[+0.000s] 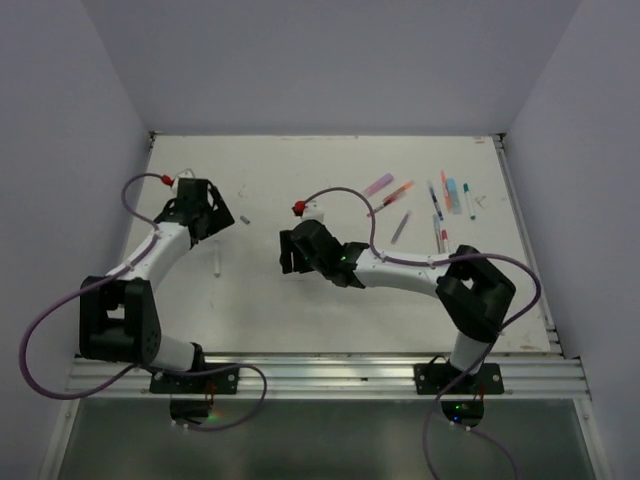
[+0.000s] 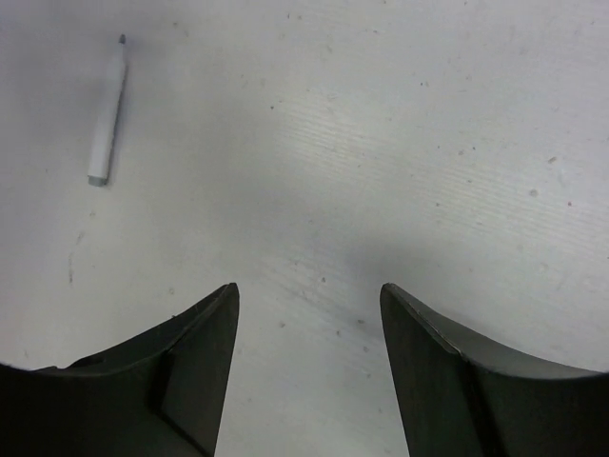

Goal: Open the pen caps

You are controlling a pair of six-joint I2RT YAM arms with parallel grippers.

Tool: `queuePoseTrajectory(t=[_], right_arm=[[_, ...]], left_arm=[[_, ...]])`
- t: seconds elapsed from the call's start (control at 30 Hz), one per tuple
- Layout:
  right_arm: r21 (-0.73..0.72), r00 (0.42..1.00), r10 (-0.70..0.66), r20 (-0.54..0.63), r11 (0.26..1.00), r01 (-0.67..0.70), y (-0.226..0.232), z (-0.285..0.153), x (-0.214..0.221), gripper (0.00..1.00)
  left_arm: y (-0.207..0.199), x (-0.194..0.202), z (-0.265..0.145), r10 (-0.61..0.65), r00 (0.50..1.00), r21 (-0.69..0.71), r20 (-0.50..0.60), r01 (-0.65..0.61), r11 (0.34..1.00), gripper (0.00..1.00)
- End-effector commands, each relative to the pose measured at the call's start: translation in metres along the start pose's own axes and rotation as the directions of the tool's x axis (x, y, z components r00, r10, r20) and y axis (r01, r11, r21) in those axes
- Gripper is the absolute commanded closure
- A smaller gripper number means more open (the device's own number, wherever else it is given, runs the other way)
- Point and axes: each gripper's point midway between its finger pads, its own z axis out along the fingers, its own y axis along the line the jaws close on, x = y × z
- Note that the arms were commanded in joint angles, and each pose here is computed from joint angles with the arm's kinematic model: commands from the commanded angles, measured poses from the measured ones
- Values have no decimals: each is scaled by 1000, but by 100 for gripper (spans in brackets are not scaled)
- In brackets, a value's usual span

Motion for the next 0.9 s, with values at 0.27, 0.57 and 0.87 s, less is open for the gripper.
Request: queuePoseTrajectory(t=[0.27, 0.57, 0.87], right_arm=[[-11, 989, -85, 122, 996, 87, -29, -79, -24, 33], [86, 982, -81, 173, 994, 67, -67, -105, -32, 29], [421, 976, 98, 195, 890, -174, -195, -127, -50, 32]], left_arm=[[45, 67, 22, -79, 988, -45, -135, 73, 996, 9], [33, 73, 26, -79, 984, 22, -161, 83, 996, 9], [21, 47, 8, -89, 989, 60, -117, 97, 994, 9]])
